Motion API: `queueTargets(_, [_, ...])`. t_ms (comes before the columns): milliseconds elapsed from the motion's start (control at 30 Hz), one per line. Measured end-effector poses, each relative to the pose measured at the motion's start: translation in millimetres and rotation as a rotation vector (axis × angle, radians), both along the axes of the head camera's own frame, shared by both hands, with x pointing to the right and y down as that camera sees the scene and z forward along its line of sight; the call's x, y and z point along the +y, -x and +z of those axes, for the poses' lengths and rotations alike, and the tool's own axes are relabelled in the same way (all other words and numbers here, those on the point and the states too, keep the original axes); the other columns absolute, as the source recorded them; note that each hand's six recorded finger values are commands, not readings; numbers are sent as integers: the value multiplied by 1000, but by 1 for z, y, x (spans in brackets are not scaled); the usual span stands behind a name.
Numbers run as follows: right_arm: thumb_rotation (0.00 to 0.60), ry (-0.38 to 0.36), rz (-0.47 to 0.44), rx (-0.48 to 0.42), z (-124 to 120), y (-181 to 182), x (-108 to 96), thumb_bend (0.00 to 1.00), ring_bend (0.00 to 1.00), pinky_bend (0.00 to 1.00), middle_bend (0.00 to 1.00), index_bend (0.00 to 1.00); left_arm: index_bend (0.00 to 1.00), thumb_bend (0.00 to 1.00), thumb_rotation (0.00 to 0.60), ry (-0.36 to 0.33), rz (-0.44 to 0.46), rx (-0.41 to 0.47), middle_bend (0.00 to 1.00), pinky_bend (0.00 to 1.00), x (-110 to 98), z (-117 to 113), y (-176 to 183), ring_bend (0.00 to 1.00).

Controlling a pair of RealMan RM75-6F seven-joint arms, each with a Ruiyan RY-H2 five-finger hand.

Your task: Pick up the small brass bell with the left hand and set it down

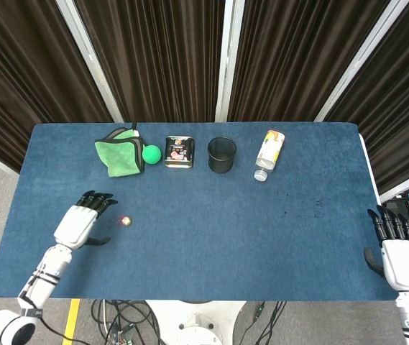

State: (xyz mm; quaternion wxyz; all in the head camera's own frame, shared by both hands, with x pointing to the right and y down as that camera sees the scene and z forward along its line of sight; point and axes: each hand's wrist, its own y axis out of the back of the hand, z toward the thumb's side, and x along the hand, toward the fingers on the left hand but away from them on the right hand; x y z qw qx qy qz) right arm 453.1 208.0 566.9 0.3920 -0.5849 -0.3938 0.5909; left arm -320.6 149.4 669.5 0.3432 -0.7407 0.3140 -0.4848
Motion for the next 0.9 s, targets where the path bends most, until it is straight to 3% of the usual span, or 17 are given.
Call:
queueTargets(267, [600,-7,-1,-4,-2,0,-1,302,0,0,0,0,257,128,600,55,6,-8,157,119,4,21,-12,104])
queueTargets(533, [600,-4,-2,-2,-2,0,-2,309,0,0,0,0,357,175,600,52,-2,-22,175,119,-2,32,-14,105])
queueTargets(900, [600,-2,3,2,-2,-1,-2,346,0,0,0,0,387,197,600,69,6,-15,180,143,-8,46,-23,105])
